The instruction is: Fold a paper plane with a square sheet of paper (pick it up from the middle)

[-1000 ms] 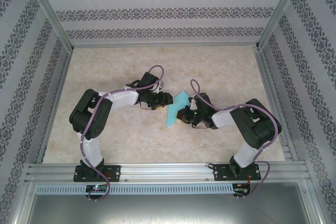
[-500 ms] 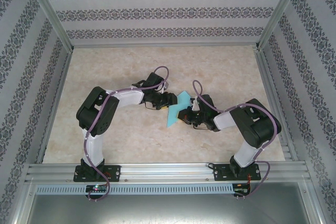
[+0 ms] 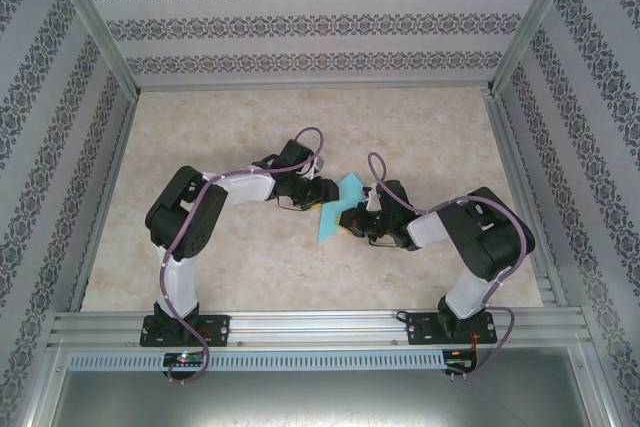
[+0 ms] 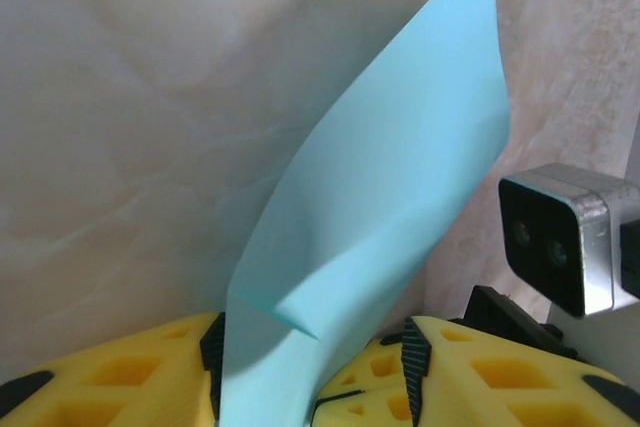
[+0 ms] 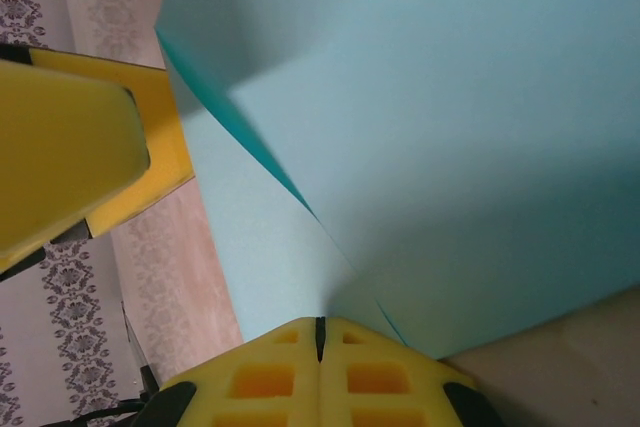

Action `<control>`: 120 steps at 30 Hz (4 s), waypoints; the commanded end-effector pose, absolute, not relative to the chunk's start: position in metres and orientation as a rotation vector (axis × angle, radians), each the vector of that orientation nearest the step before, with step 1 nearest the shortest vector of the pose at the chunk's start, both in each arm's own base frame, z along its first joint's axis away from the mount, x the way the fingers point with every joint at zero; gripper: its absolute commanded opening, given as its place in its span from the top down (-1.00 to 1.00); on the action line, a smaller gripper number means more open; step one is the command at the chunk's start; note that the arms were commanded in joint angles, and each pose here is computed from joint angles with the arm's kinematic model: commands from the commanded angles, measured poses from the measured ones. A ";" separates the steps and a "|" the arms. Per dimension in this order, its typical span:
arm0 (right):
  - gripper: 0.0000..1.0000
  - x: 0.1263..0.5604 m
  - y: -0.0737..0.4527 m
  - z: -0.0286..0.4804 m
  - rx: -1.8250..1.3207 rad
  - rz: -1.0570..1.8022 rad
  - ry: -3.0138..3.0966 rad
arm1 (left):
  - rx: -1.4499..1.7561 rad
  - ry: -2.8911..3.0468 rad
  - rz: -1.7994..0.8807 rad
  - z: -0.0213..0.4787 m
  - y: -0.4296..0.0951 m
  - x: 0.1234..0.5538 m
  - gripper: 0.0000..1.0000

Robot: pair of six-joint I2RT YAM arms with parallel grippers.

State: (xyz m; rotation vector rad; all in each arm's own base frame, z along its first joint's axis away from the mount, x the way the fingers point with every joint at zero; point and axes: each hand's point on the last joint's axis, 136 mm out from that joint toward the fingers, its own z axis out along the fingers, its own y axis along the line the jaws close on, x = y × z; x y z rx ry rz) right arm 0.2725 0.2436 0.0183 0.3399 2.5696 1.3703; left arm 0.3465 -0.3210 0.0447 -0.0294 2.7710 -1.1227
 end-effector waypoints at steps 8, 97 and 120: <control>1.00 0.265 0.228 -0.006 0.432 1.280 2.653 | 0.071 2.766 -1.102 0.059 -0.316 0.325 0.21; 1.00 0.264 0.217 -0.002 0.394 0.987 2.812 | 0.369 2.774 -0.956 0.066 -0.320 0.290 0.60; 1.00 0.263 0.217 -0.002 0.401 1.028 2.794 | 0.538 2.807 -0.848 0.050 -0.338 0.285 0.81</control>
